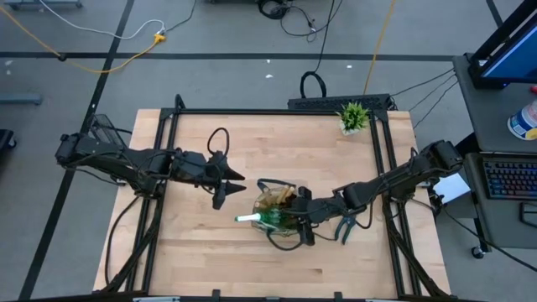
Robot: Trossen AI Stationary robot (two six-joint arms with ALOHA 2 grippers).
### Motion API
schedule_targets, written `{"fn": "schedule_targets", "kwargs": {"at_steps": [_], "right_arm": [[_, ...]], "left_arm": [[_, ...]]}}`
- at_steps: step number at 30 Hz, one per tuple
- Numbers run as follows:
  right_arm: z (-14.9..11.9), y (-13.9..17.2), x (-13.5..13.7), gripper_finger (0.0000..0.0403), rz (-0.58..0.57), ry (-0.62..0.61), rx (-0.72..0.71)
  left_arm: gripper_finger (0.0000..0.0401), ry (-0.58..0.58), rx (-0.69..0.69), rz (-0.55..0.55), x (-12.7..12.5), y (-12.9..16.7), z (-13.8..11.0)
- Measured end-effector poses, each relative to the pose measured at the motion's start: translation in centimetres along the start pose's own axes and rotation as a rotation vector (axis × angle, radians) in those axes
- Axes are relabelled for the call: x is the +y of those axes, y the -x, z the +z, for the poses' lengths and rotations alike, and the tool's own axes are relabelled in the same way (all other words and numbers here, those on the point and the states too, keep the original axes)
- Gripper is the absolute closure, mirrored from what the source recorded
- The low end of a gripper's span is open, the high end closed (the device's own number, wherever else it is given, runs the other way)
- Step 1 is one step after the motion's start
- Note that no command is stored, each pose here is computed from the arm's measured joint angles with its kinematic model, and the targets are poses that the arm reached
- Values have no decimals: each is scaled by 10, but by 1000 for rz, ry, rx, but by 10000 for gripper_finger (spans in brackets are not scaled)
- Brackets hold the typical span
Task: Pick & Place Garden tools in Gardening bag
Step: Put the shear scissors into the gardening bag
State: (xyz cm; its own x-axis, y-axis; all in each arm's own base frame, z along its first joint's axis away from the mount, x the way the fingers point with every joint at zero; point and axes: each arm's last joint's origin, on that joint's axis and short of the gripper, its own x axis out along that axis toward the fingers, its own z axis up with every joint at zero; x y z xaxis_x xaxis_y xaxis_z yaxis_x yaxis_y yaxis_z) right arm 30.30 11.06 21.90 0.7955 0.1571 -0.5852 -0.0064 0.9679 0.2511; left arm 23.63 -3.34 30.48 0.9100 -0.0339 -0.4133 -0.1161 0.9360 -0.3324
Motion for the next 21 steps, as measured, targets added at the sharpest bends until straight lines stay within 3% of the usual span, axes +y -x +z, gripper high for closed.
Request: {"fn": "schedule_targets", "kwargs": {"at_steps": [21], "right_arm": [[14, 10, -3, 211, -100, 66, -124]], "left_arm": [[226, -12, 0, 0, 0, 0, 0]]}}
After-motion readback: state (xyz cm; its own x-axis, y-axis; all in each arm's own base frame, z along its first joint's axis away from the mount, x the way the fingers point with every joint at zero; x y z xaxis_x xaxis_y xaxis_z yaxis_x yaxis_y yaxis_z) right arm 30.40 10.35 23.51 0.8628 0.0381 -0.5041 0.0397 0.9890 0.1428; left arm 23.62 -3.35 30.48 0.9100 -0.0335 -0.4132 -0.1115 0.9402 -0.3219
